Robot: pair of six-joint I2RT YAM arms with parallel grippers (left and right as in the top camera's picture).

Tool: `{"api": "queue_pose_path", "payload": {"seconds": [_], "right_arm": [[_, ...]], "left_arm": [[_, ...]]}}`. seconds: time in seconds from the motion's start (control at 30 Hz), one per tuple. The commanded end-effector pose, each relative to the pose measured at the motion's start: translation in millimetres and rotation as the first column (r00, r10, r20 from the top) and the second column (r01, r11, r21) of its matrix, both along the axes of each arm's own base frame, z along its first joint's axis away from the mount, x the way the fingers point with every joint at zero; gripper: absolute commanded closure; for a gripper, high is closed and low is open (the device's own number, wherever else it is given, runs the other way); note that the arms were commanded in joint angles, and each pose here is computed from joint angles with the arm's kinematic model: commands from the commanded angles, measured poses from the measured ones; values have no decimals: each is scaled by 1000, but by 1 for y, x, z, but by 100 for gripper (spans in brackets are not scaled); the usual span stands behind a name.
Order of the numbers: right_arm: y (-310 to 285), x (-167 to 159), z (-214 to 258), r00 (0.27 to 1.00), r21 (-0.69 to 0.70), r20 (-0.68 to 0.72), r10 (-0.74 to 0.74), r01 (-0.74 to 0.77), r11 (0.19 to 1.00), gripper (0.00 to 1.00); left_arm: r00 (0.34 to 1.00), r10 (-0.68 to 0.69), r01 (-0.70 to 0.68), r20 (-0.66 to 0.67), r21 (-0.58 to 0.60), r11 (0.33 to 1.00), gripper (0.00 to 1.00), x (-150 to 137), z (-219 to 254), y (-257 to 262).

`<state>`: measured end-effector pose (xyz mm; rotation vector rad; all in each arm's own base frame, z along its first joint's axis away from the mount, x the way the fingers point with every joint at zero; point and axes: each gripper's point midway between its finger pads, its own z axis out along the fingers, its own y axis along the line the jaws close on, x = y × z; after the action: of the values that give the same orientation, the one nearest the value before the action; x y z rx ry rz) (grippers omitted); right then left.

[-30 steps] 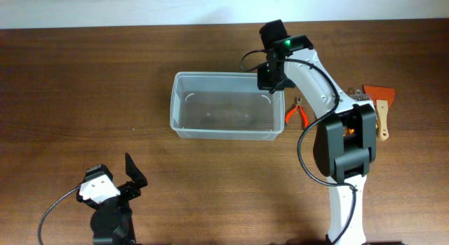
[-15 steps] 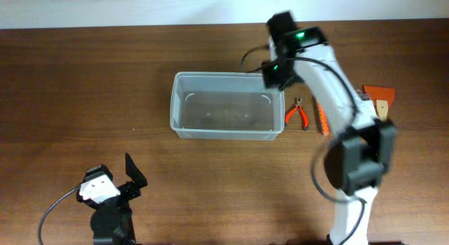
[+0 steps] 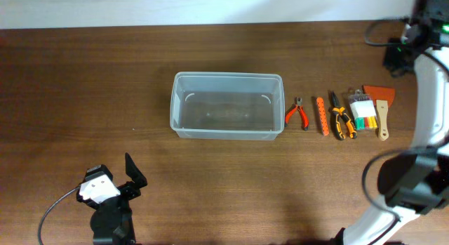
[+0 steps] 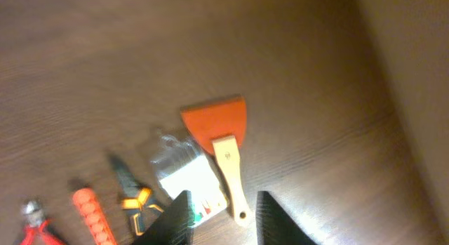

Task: Pack container
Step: 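Release the container and move the right gripper to the orange scraper, then grasp the orange scraper by its wooden handle with the right gripper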

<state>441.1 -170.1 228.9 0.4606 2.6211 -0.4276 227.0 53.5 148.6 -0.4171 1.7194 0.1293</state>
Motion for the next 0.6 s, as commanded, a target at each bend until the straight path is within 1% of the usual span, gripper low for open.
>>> {"api": "queue_pose_path", "payload": {"seconds": [0.0, 0.07, 0.17, 0.2, 0.27, 0.3, 0.33, 0.37, 0.4, 0.43, 0.57], "right_arm": [[-42, -18, -64, 990, 150, -106, -92, 107, 983, 50], [-56, -26, -87, 981, 187, -149, -122, 149, 971, 47], [-63, -32, -116, 973, 251, -197, -124, 172, 953, 46], [-62, -31, -123, 973, 276, -205, -108, 163, 947, 45], [-53, -27, -142, 976, 340, -218, -24, 99, 935, 40], [-50, -26, -147, 975, 354, -222, -3, 83, 932, 32], [-49, -26, -153, 972, 359, -233, 1, 85, 929, 20], [-49, -26, -161, 969, 366, -249, 3, 91, 926, 3], [-49, -27, -167, 965, 371, -261, 4, 96, 924, 4], [-48, -28, -172, 963, 374, -269, 6, 99, 922, 7], [-49, -26, -187, 959, 381, -283, 9, 104, 919, 9]], "left_arm": [[1000, 1, -1, 1, 10, 1000, 1, 0, 0, 0], [1000, 1, -1, 1, 10, 1000, 1, 0, 0, 0], [1000, 1, -1, 1, 10, 1000, 1, 0, 0, 0], [1000, 1, -1, 1, 10, 1000, 1, 0, 0, 0], [1000, 0, 0, 1, 9, 1000, 1, 0, 0, 0], [1000, 1, -1, 1, 10, 1000, 1, 0, 0, 0], [1000, 1, -1, 1, 10, 1000, 1, 0, 0, 0], [1000, 1, -1, 1, 10, 1000, 1, 0, 0, 0], [1000, 1, -1, 1, 10, 1000, 1, 0, 0, 0], [1000, 1, -1, 1, 10, 1000, 1, 0, 0, 0], [1000, 1, -1, 1, 10, 1000, 1, 0, 0, 0]]}}
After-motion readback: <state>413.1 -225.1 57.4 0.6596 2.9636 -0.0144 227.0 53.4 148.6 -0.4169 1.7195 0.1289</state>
